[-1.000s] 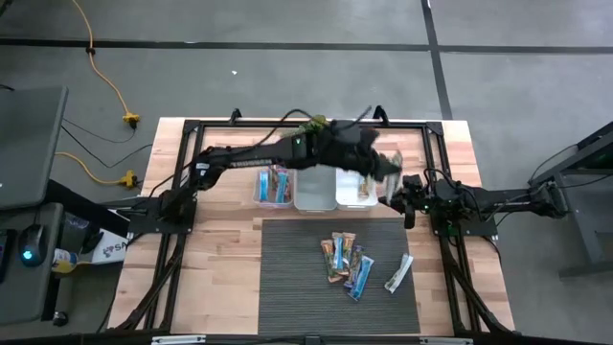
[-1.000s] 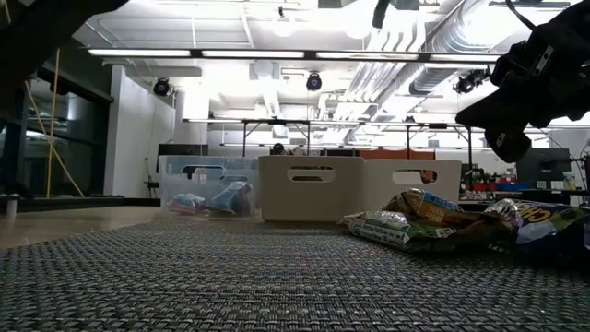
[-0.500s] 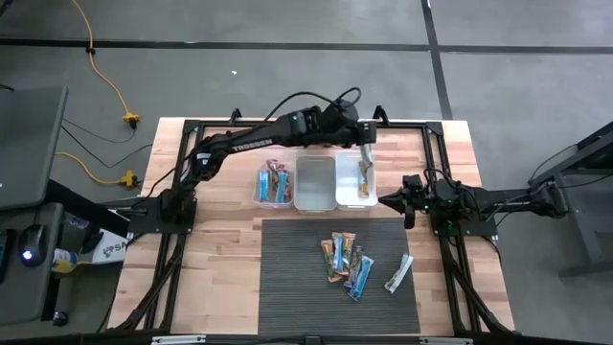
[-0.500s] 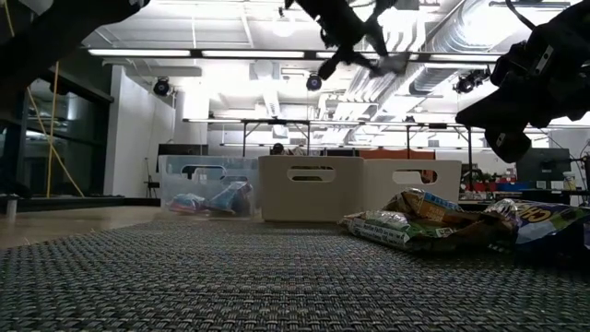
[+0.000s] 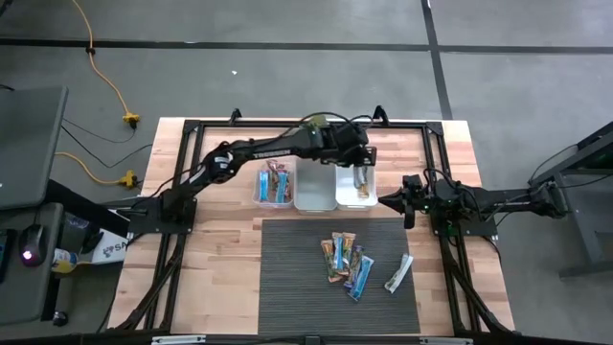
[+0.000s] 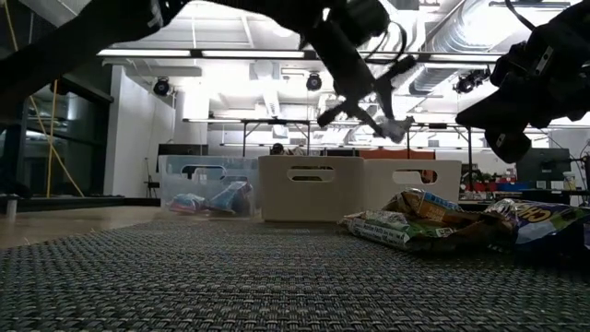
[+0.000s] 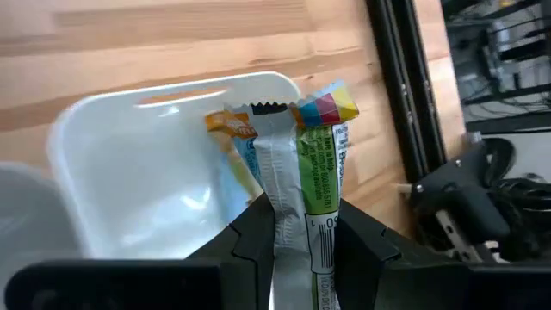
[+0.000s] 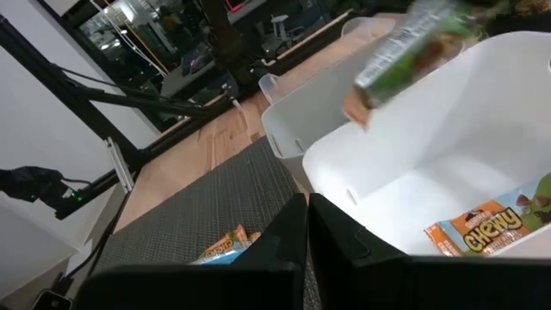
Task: Pick and place Granola Bars by type
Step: Put the yellow granola bar into the white bin
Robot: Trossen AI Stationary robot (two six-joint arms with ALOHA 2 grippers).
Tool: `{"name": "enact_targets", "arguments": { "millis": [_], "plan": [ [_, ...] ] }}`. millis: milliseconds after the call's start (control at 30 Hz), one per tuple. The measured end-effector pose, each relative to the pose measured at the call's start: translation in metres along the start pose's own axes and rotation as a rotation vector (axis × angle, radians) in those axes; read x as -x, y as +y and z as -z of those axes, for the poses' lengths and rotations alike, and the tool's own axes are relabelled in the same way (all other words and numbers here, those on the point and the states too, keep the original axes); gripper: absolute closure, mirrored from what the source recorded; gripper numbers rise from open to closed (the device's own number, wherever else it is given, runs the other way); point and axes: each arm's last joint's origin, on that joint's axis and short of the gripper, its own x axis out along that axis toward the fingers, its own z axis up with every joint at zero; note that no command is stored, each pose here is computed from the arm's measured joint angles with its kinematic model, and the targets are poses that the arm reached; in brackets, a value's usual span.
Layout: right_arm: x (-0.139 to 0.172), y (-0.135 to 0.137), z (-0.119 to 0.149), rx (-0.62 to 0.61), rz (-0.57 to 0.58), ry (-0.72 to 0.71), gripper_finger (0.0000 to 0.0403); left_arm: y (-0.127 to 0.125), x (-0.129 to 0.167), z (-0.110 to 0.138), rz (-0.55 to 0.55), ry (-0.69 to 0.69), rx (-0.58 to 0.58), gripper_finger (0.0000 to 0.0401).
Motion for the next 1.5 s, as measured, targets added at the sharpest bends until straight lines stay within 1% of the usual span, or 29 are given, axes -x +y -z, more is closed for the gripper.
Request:
{"name": "enact_targets", "arguments": {
  "millis": [33,167,200,267,367,467,733,833,1033,1167,1267,1367,1433,1500],
  "plan": [
    [0.000,0.000,0.000,0.000,0.000,0.000,0.0402,0.001,-0.006,0.002,0.002,0.004,-0.001,0.0316],
    [0.000,0.000,0.000,0.000,0.003,0.003,0.0402,0.010,-0.025,0.012,-0.053,0.048,-0.010,0.0316],
    [0.000,0.000,0.000,0.000,0.003,0.004,0.0402,0.009,-0.028,0.014,-0.044,0.043,-0.013,0.0316],
    [0.000,0.000,0.000,0.000,0.004,0.006,0.0402,0.013,-0.031,0.018,-0.072,0.074,-0.020,0.0316],
    [0.000,0.000,0.001,0.000,0.004,0.006,0.0402,0.012,-0.037,0.023,-0.056,0.080,-0.038,0.0316],
    [0.000,0.000,0.001,0.000,0.004,0.006,0.0402,0.015,-0.041,0.025,-0.073,0.100,-0.047,0.0316],
    [0.000,0.000,0.001,0.000,0.004,0.006,0.0402,0.014,-0.039,0.024,-0.058,0.117,-0.081,0.0314],
    [0.000,0.000,0.001,0.000,0.004,0.006,0.0402,0.014,-0.039,0.024,-0.057,0.122,-0.083,0.0297],
    [0.000,0.000,0.001,0.000,0.004,0.006,0.0402,0.014,-0.039,0.024,-0.055,0.121,-0.086,0.0229],
    [0.000,0.000,0.001,0.000,0.004,0.006,0.0402,0.012,-0.039,0.024,-0.030,0.122,-0.127,0.0194],
    [0.000,0.000,0.001,0.000,0.004,0.006,0.0402,0.011,-0.038,0.020,-0.004,0.125,-0.148,0.0182],
    [0.000,0.000,0.001,0.000,0.004,0.007,0.0402,0.006,-0.028,0.015,0.026,0.120,-0.163,0.0181],
    [-0.001,0.000,0.001,0.000,0.004,0.007,0.0402,0.005,-0.016,0.010,0.013,0.130,-0.188,0.0181],
    [-0.001,0.000,0.001,0.000,0.003,0.007,0.0402,-0.003,0.000,0.005,0.046,0.108,-0.206,0.0181]
  ]
}}
